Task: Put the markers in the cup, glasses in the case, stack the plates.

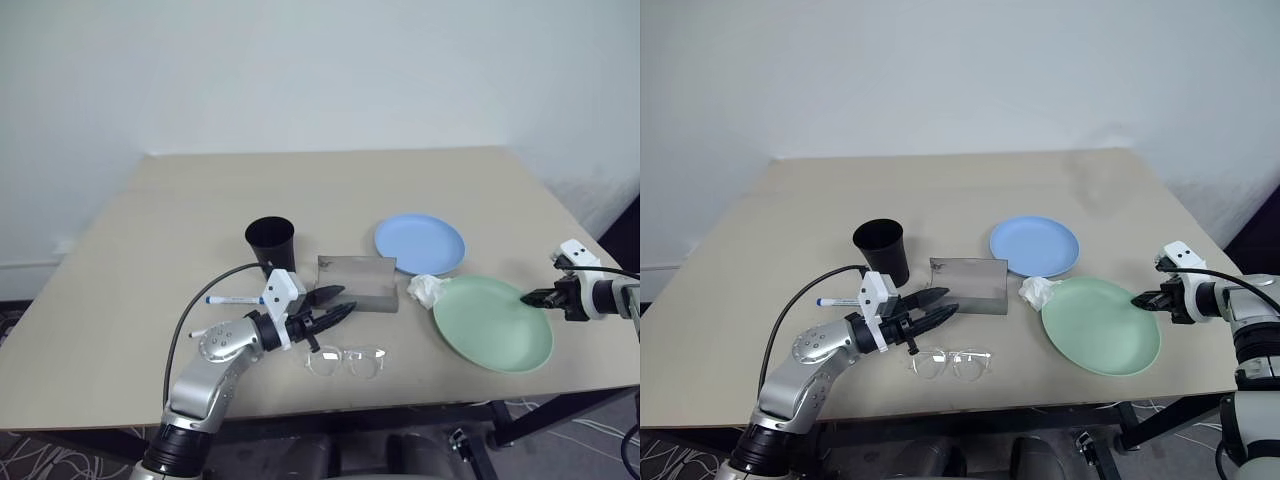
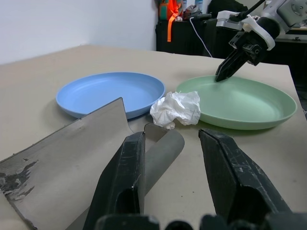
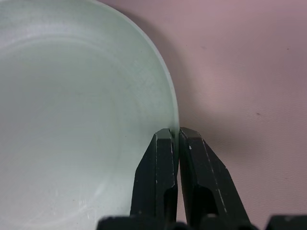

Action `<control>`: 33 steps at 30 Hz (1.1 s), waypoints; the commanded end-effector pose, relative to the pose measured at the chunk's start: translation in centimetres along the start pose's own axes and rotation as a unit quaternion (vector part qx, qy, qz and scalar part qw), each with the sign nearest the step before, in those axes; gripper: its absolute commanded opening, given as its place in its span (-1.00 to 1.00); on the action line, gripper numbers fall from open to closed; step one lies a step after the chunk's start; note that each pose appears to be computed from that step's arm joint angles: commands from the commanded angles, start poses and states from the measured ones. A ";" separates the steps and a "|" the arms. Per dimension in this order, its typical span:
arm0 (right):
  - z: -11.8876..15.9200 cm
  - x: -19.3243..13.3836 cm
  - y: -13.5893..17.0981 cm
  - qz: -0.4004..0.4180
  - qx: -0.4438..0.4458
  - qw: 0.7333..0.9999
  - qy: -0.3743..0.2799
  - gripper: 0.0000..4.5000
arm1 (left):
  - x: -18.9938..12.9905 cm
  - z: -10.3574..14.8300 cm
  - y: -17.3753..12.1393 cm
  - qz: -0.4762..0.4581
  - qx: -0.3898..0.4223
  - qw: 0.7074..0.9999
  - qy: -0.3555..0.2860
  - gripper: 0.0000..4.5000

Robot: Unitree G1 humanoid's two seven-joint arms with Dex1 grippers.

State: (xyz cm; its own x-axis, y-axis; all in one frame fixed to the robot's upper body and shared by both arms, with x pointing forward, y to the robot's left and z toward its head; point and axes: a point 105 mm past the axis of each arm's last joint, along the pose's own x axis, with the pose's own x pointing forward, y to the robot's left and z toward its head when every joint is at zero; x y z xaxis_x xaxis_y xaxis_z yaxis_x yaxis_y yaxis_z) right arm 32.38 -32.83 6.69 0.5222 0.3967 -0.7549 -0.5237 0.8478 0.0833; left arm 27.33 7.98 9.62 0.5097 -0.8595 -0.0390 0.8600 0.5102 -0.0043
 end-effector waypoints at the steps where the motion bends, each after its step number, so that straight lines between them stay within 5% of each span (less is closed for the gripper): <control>1: 0.8 -0.8 -0.5 -0.008 -0.014 1.000 -0.014 -0.96 | 0.2 1.0 -0.2 -0.008 0.018 1.000 -0.011 -0.20; 15: 4.9 -2.1 1.5 0.071 -0.067 0.991 -0.094 -0.96 | 0.3 0.9 -0.3 -0.009 0.019 1.000 -0.009 -0.20; 29: 11.6 -2.7 3.0 0.091 -0.023 0.973 -0.213 -0.96 | 0.3 0.9 0.0 -0.009 0.018 1.000 -0.009 -0.20; 33: 13.7 -1.9 1.9 0.037 0.035 0.971 -0.233 -0.96 | 0.3 0.9 0.0 -0.010 0.018 1.000 -0.009 -0.20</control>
State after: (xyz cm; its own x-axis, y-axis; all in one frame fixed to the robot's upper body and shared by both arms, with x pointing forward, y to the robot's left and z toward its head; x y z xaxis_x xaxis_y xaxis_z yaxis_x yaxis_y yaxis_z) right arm 38.41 -26.92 15.02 0.6743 0.6037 -0.4253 -0.5820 0.7889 0.1972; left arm 27.35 7.91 9.41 0.5042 -0.8622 -0.0489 0.8631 0.5050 -0.0035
